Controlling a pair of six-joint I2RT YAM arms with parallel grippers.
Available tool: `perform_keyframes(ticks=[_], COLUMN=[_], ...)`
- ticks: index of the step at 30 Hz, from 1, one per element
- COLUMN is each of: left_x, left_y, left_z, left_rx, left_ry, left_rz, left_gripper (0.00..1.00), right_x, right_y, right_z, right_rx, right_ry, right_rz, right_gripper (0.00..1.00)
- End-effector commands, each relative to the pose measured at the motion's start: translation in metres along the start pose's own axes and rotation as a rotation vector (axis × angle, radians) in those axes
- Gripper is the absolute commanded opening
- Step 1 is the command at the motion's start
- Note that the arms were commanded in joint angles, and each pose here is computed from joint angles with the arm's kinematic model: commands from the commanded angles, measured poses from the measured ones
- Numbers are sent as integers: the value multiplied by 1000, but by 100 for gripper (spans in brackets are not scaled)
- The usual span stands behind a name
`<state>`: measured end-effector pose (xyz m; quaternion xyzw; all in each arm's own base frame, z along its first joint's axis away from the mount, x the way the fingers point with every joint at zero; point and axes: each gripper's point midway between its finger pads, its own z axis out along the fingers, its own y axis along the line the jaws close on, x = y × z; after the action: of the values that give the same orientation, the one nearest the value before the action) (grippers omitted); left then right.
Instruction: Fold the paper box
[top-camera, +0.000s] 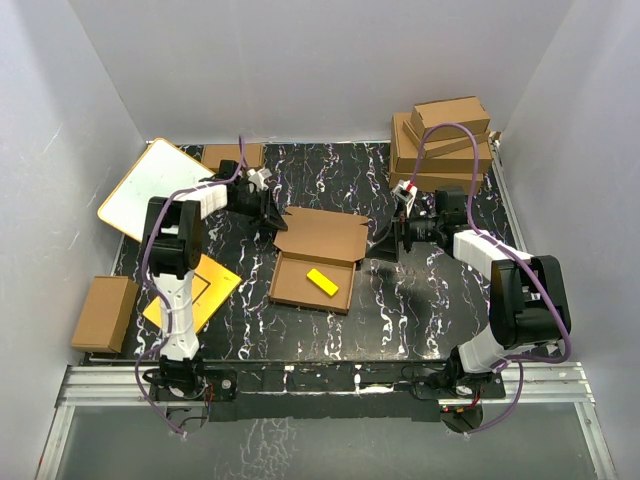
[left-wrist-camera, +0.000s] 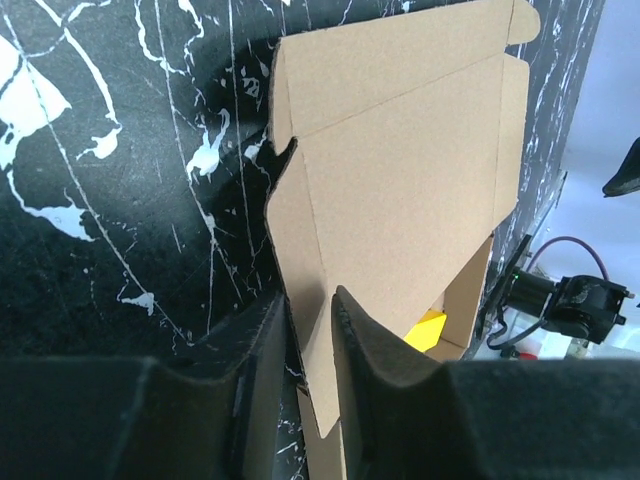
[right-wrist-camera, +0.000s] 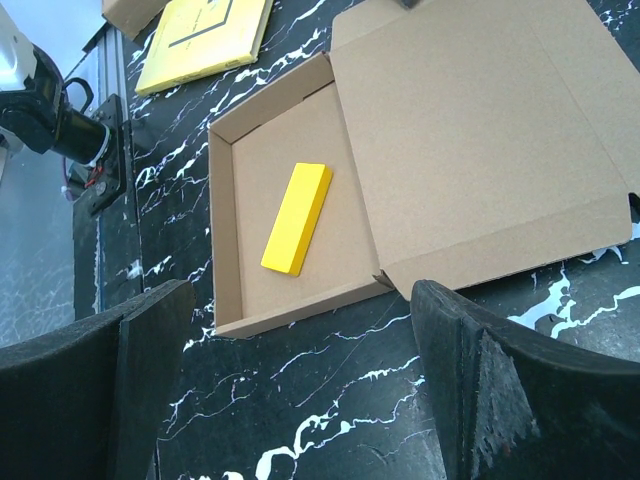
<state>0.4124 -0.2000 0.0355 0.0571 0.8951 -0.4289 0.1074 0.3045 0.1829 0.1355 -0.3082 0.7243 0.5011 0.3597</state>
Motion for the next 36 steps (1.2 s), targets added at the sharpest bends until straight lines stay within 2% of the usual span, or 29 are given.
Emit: perform_keyframes(ticks=[1,3,7,11,14,23,25,36], left_x=[-6,-6,-8,-9,-5,22,33,85], left_y=[-17,-17,-18,-23,-32,-62,-66,-79], left_z=[-5,-3,-5,-11,-22,-73,-79,-79], left_rx=[86,90,80,61,51,22,15,8], left_ry=[16,24,12,-34,-117,-549,-607,-730], left_rz=[14,9,17,31,53,107,116,223], left_gripper=[21,16,0,0,0,0,0,0], right_x=[-24,-24,-23,-22,-23,-20,-17,-12], right_y=[-2,-1,-2,-4,-6,-12,-11,-20], right_z=[-2,-2,-2,-2,-2,-1,0,0], right_rx=[-7,-8,-7,3,9,30,18,26], right_ry=[-33,-33,-31,-25,-21,-15,-12,3], right_rz=[-91,-91,-86,-76,-65,-9,12,9], right_gripper=[98,98,98,98,98,98,97,97])
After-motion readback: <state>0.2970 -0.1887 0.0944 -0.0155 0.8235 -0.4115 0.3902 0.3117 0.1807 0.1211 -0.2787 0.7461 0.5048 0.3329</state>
